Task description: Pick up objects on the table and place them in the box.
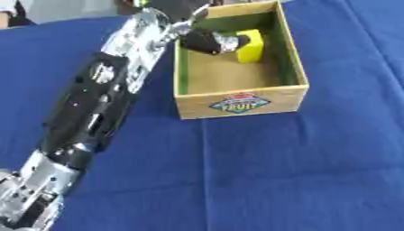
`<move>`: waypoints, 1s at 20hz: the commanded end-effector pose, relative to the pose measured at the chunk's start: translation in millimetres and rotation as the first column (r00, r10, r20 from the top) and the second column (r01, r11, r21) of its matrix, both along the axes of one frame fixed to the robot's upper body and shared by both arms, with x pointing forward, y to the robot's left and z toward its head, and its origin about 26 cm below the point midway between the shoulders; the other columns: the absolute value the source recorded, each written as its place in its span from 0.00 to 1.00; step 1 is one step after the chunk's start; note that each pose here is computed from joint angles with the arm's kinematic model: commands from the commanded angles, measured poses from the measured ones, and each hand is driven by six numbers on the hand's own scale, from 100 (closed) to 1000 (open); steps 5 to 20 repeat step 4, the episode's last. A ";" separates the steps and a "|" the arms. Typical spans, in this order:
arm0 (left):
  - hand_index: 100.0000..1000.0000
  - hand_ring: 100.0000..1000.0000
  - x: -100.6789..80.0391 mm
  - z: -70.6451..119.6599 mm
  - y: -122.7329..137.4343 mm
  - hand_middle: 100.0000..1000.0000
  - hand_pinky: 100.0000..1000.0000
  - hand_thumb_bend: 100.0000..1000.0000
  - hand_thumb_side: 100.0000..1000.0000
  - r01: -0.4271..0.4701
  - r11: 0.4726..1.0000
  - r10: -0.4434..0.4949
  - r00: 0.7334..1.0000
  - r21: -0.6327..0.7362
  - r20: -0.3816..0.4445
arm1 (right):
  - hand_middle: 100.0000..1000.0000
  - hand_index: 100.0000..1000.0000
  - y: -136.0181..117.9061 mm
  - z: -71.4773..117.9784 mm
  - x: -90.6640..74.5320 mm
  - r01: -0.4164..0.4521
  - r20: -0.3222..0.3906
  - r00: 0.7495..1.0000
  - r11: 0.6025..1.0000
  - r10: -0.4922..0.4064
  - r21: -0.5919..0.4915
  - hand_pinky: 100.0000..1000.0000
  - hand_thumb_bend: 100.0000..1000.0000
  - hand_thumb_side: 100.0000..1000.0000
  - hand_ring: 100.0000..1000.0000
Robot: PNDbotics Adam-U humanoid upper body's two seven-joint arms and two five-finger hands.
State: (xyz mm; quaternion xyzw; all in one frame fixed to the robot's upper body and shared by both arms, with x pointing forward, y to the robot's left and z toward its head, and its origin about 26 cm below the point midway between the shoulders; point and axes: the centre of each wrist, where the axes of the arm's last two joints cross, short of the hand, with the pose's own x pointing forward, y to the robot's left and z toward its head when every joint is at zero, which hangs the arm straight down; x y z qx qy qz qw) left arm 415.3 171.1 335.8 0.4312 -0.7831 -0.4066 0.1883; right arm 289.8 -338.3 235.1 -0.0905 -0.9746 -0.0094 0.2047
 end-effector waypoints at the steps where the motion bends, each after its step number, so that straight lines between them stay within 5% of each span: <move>1: 0.82 0.57 -30.9 32.5 19.6 0.55 0.43 0.14 1.00 0.088 0.979 -0.069 0.992 -0.186 0.108 | 0.47 0.74 -2.0 8.9 -4.0 0.013 0.032 0.999 1.000 -0.012 -0.014 0.68 0.00 1.00 0.64; 4: 0.80 0.54 -61.7 33.5 49.0 0.52 0.38 0.11 1.00 0.243 0.874 -0.203 0.969 -0.421 0.139 | 0.47 0.75 -3.4 9.5 -4.4 0.020 0.042 0.999 1.000 -0.020 -0.004 0.68 0.00 1.00 0.64; 20: 0.80 0.54 -61.7 33.5 49.0 0.52 0.38 0.11 1.00 0.243 0.874 -0.203 0.969 -0.421 0.139 | 0.47 0.75 -3.4 9.5 -4.4 0.020 0.042 0.999 1.000 -0.020 -0.004 0.68 0.00 1.00 0.64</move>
